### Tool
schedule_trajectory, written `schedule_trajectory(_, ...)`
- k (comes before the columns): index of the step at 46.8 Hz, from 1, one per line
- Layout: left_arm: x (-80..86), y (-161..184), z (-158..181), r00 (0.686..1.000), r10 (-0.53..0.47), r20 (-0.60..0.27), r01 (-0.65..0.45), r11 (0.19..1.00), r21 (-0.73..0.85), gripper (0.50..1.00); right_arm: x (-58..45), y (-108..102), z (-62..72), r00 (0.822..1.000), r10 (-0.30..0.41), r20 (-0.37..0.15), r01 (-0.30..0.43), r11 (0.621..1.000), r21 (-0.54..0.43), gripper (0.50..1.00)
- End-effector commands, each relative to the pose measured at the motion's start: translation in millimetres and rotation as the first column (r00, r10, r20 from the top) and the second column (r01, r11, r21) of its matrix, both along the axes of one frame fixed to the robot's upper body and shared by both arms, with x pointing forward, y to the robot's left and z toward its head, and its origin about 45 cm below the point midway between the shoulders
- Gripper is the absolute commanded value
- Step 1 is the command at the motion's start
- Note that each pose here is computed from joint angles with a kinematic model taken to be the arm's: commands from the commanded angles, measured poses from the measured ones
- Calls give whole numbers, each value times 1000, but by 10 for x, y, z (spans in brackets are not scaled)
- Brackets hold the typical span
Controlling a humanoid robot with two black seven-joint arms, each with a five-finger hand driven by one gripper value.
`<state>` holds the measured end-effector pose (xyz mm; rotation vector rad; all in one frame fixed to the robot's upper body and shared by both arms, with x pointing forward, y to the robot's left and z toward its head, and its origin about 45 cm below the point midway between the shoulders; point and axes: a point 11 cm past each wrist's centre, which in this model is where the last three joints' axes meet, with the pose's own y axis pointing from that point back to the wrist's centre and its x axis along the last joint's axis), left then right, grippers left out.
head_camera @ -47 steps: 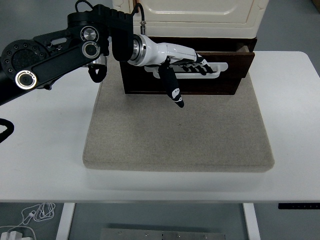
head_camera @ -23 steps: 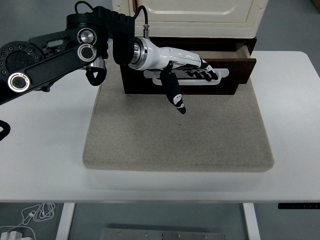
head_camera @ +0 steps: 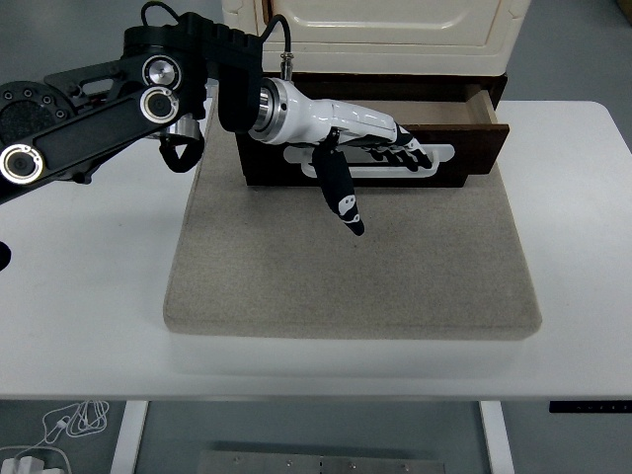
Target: Open the drawer under the combination cabinet
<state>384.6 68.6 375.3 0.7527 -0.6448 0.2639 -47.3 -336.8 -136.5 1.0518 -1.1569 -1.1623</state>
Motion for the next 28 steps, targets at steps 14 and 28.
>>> schedule_trajectory(14,-69,-29,3,999,-30,-13,30,1000,1,1000,0,-5,1,1000,-1,0,1,1000,-2,928)
schedule_trajectory(28,-87,-22,8,999,-36,-18,36,999,1,1000,0,0,0,1000,-1,0,1,1000,0,928)
